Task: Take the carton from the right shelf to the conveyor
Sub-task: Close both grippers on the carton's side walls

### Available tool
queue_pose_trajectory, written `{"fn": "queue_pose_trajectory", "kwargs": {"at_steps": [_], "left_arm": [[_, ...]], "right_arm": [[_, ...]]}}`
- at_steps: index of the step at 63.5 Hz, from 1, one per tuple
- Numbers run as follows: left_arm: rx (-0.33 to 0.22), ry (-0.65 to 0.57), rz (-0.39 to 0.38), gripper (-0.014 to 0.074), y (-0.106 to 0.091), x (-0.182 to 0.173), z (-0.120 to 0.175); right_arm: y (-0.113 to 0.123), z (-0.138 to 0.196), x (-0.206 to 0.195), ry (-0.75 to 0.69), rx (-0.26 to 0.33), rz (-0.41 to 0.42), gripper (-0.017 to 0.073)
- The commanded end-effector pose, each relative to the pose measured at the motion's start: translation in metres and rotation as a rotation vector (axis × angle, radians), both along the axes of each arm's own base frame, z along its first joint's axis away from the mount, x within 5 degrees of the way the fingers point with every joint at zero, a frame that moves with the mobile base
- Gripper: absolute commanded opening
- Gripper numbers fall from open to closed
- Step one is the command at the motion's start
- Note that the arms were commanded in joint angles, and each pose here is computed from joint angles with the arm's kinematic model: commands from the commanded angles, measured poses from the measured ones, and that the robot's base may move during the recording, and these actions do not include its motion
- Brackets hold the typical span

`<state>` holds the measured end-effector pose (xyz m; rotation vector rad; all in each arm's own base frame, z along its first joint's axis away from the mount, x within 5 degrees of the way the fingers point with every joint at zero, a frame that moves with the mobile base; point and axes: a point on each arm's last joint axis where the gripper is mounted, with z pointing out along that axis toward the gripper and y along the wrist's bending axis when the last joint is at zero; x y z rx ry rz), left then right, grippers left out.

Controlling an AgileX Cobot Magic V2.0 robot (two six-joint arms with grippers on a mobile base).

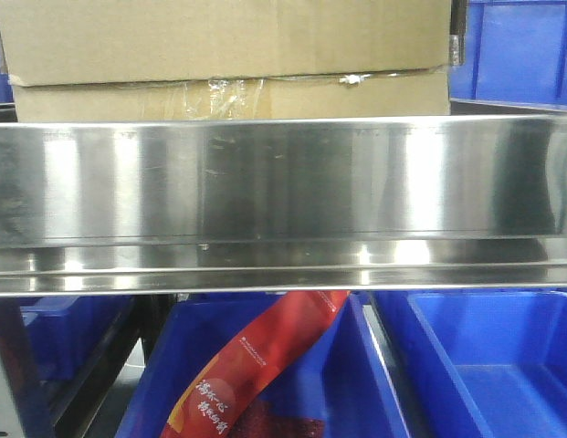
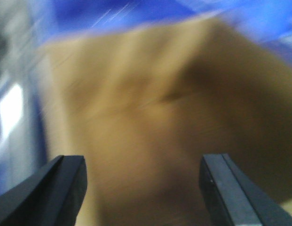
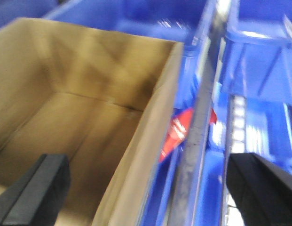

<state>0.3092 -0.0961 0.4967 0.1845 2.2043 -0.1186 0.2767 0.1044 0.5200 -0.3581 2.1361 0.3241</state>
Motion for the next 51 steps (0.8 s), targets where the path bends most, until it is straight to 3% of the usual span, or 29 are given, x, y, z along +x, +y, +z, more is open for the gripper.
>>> {"fn": "queue_pose_trajectory", "kwargs": {"at_steps": [1,15,30,47,51], "left_arm": [[0.021,-0.002,0.083,0.0401,0.002,0.013,0.002],[0.043,0.042,0.127,0.0403,0.007,0.042,-0.018],[-0.01,0.124,0.141,0.0403,0.015,0.066,-0.041],[0.006,0.182,0.156,0.0403,0.016,0.086,-0.065],[0.006,0.194,0.154,0.04,0.015,0.089,-0.07]], "right_arm": [[0.004,0.0,0.016,0.006,-0.002,-0.014,0.0559],[0.019,-0.03,0.056,0.084,-0.025,-0.011,0.0559],[0.029,-0.057,0.08,0.159,-0.034,-0.001,0.0559],[0.036,-0.081,0.099,0.219,-0.053,-0.001,0.0557],[0.036,-0.084,0.101,0.225,-0.055,-0.001,0.0514]]}}
